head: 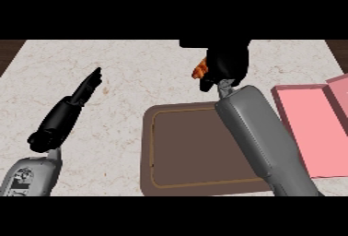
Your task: Pick the croissant from the tray and place it in the cardboard box
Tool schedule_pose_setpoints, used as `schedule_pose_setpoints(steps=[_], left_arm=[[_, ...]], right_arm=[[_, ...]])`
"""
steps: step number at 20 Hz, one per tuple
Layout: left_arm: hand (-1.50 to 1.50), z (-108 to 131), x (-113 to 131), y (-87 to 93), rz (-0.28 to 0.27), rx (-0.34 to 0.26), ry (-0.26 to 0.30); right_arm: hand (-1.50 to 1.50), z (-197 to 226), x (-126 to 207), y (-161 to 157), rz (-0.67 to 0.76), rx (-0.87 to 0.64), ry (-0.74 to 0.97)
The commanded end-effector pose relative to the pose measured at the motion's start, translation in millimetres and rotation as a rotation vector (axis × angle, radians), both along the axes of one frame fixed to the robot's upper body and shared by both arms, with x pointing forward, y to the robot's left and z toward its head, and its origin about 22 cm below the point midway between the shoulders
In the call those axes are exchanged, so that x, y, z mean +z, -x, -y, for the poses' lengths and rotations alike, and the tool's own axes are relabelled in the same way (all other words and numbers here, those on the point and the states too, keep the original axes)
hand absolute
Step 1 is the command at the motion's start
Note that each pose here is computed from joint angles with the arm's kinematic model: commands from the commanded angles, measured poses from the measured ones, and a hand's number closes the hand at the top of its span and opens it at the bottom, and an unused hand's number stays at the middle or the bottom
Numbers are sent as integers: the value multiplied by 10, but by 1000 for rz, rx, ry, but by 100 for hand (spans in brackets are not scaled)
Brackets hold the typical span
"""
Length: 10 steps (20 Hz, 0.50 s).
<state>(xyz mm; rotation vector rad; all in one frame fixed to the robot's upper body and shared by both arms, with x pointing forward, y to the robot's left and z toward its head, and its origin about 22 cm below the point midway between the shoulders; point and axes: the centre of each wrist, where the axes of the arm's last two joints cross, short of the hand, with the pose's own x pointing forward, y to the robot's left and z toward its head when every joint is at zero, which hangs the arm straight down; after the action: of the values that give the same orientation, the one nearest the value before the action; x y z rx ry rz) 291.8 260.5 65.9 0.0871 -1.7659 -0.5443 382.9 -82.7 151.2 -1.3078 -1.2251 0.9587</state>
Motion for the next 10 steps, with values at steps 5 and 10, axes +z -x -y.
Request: schedule_pose_setpoints(steps=[5,10], left_arm=[[0,-79,148,-58,-10,7,12],[0,13,37,-5,-25,14,-1]], right_arm=[[150,292,637,-198,295,-338,-181],[150,823,849,-306,362,-500,-206]])
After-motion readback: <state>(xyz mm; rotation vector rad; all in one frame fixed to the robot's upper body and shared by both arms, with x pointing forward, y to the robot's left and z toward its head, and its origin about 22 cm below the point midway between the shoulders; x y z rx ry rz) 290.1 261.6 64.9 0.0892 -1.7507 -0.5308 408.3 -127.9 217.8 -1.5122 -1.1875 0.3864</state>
